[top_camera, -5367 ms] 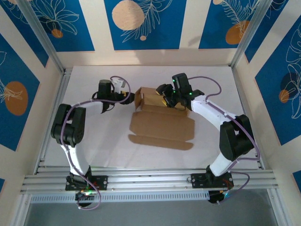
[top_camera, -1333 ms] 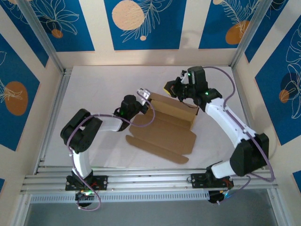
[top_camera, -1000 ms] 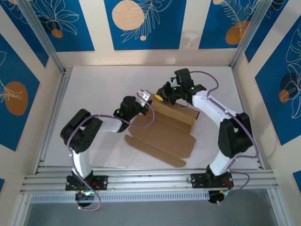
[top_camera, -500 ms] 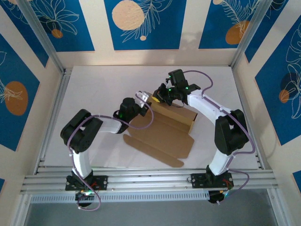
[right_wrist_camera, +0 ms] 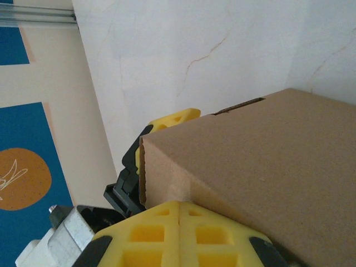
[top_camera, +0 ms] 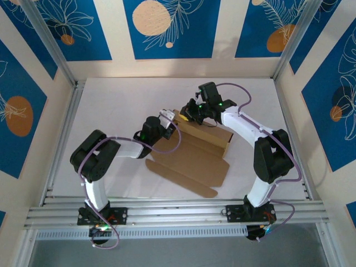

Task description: Fold the paper box

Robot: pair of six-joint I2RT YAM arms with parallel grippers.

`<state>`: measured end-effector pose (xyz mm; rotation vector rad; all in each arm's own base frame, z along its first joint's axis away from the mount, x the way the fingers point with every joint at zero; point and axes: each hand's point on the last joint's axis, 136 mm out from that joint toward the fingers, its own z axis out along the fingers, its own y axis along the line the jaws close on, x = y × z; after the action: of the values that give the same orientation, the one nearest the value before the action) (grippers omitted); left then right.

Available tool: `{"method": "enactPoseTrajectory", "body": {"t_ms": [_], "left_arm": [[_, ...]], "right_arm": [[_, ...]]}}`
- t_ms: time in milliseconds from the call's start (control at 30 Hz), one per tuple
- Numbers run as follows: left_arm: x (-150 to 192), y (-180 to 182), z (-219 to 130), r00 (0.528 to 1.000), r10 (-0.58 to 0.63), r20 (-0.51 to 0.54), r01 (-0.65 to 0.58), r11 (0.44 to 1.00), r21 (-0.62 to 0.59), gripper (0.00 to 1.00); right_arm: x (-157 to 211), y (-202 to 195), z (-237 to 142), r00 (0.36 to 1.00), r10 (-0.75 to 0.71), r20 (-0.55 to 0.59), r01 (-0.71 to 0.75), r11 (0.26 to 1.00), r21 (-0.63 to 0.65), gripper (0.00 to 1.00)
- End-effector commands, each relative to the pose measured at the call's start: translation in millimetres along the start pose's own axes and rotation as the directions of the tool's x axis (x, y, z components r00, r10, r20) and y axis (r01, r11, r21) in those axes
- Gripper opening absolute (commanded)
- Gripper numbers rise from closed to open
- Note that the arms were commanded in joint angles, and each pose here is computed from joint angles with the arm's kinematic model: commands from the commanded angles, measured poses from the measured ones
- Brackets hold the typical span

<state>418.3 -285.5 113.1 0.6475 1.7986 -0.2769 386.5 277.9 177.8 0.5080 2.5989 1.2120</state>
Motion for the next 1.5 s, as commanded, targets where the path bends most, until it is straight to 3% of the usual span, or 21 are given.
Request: {"method": "enactPoseTrajectory", "body": {"t_ms": [0, 200, 333, 533, 700, 900, 1067, 1200, 1467], "left_arm": [[4.2, 6.0, 8.1, 0.998, -0.027, -0.060, 0.026, 1.000, -0.012, 0.38], [3.5, 8.5, 4.3, 0.996, -0.075, -0.041, 0.074, 0.997, -0.027, 0.13], [4.5, 10.8, 4.8, 0.996, -0.078, -0.046, 0.076, 0.996, -0.041, 0.04], [4.6, 8.8, 0.8, 0.998, -0.060, -0.037, 0.059, 0.998, -0.027, 0.00], [6.7, 2.5, -2.3, 0.998, -0.043, -0.047, 0.043, 0.999, 0.008, 0.00], [12.3, -10.5, -12.1, 0.995, -0.078, -0.060, 0.082, 0.994, 0.076, 0.00], [21.0, -10.2, -8.4, 0.992, -0.092, -0.088, 0.096, 0.994, 0.052, 0.00], [20.8, -8.9, -4.8, 0.991, -0.094, -0.098, 0.096, 0.995, 0.013, 0.00], [15.0, 11.9, -4.4, 0.987, -0.132, -0.091, 0.113, 0.976, -0.186, 0.00]], "right_arm": [[13.6, -26.0, 5.6, 0.997, 0.066, -0.046, -0.062, 0.995, 0.074, 0.00], [17.8, -13.6, 4.2, 0.996, 0.074, -0.055, -0.072, 0.997, 0.031, 0.00], [16.6, -3.5, -4.1, 0.996, 0.077, -0.039, -0.078, 0.997, -0.020, 0.00], [-3.5, 8.9, -38.8, 0.997, 0.060, 0.039, -0.057, 0.995, -0.087, 0.31], [-35.0, -5.9, -58.3, 0.992, 0.078, 0.102, -0.070, 0.994, -0.081, 0.44], [-52.2, -46.0, -29.1, 0.995, 0.070, 0.068, -0.073, 0.996, 0.053, 0.42], [-56.1, -78.6, 12.3, 0.991, 0.133, -0.030, -0.130, 0.988, 0.082, 0.31], [-39.3, -81.0, 43.0, 0.979, 0.160, -0.129, -0.153, 0.987, 0.056, 0.25], [13.4, -66.1, 70.3, 0.963, 0.128, -0.237, -0.134, 0.991, -0.008, 0.15]]}}
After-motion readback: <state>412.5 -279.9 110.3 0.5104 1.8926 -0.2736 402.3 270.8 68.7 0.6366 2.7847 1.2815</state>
